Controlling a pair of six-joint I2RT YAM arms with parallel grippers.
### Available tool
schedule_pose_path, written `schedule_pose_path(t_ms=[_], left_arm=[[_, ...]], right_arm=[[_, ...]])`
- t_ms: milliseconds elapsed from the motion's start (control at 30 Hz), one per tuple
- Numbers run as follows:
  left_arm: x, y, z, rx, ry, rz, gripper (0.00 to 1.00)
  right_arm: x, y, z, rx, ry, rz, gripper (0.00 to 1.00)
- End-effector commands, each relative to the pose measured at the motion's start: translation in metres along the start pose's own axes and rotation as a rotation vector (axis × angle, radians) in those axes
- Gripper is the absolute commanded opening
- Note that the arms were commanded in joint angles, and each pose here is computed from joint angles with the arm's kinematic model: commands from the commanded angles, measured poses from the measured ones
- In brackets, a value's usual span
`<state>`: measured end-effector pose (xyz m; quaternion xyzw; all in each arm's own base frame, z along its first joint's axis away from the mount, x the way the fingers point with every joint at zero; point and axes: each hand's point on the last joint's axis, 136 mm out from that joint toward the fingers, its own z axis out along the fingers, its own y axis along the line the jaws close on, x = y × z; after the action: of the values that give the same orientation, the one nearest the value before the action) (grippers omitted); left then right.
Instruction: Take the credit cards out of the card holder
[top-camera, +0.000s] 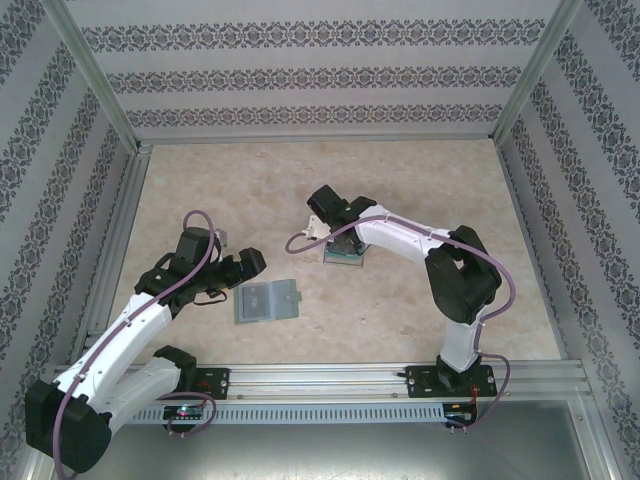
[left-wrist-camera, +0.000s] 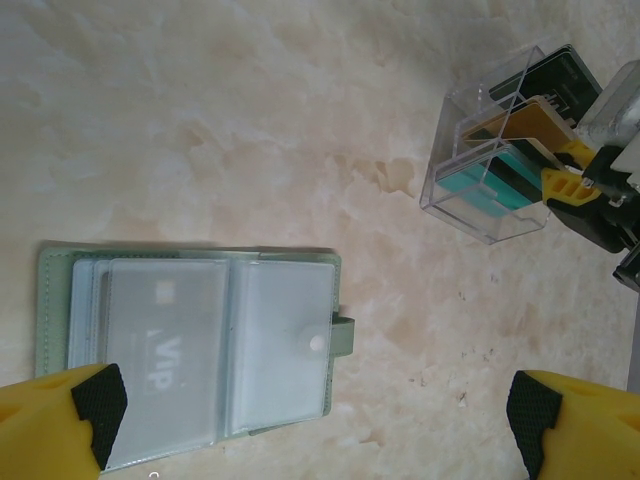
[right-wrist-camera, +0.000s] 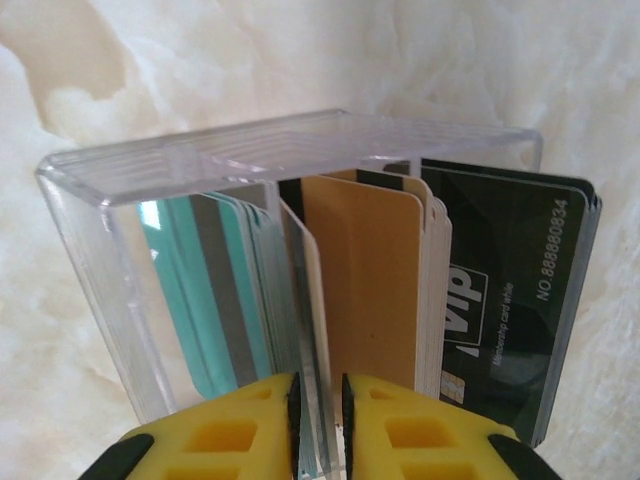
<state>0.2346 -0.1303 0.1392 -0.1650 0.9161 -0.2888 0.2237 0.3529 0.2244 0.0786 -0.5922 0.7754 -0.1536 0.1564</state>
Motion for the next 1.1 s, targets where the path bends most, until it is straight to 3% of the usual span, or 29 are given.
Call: schedule_pose_path(t_ms=[0,367,633,833,1067], left_arm=[[0.005,0.009,0.0,-0.029,0.012,-0.021,1.0],[0.005,0.009,0.002,-0.026,0.014,-0.022,1.0],[0.005,0.015,0.005,-0.056,0.017,-0.027,1.0],[0.006,0.038,0.01,-0.144,0.02,-0.073,0.99],[0.021,0.058,0.025,-0.167,0.086,-0.146,1.0]], right_arm=[[0.003,-0.01,-0.001,0.028,0.008,0.047,0.23],[0.012,-0.049,-0.006,0.176,0.05,0.142,0.25],[0.008,-0.051,-0.038,0.14,-0.056,0.292,0.26],[-0.016,-0.022,-0.079,-0.046,-0.245,0.537,0.29],[-0.058,0.054,-0.089,-0.348,-0.347,0.746,0.28]])
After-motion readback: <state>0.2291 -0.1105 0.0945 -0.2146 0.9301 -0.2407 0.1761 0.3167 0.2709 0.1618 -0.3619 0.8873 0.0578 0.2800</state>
